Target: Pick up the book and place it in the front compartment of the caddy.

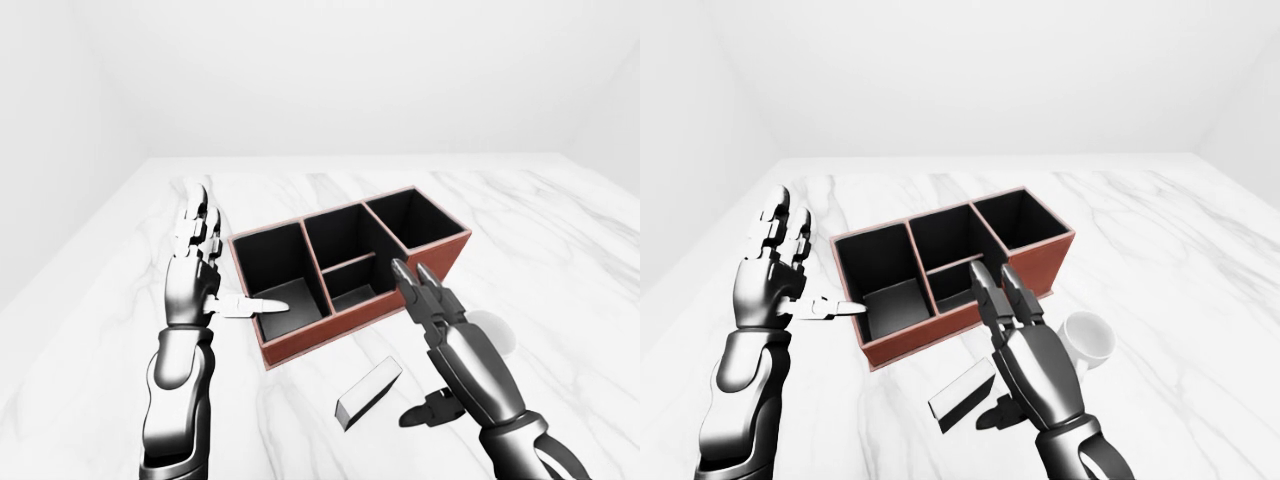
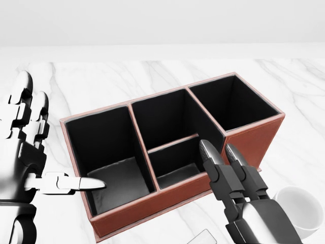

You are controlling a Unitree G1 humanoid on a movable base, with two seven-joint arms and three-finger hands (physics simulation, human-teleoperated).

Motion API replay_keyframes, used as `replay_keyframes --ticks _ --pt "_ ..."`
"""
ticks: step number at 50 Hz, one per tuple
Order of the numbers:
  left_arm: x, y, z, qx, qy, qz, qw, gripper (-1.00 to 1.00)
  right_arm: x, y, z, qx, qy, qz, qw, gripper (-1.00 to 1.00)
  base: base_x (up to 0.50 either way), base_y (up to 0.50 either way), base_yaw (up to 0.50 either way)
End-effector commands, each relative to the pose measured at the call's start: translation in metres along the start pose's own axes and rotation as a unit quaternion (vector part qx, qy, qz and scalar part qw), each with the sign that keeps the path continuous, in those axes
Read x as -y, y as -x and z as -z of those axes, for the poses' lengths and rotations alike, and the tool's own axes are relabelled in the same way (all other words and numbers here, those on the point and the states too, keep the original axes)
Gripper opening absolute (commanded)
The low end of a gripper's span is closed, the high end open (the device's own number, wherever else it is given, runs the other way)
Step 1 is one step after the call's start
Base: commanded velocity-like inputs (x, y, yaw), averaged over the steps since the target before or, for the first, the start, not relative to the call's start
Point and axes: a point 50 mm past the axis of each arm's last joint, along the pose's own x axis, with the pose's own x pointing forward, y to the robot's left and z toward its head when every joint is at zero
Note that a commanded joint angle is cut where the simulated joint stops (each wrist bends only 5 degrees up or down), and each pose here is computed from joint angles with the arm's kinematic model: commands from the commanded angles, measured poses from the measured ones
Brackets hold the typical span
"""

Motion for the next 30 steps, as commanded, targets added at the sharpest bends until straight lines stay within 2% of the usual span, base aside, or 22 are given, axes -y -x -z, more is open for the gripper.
replay_keyframes --ticks 1,30 --pt "0.000 0.000 0.000 0.000 0.000 0.000 1.000 1.00 -0.010 -0.001 -0.002 0.008 0.002 -0.010 1.000 1.00 0.00 0.00 0.00" --pt "0.001 0.001 0.001 -0.002 0.000 0.002 1.000 1.00 -0.033 -0.002 0.002 0.010 0.012 -0.036 0.999 1.00 0.00 0.00 0.00"
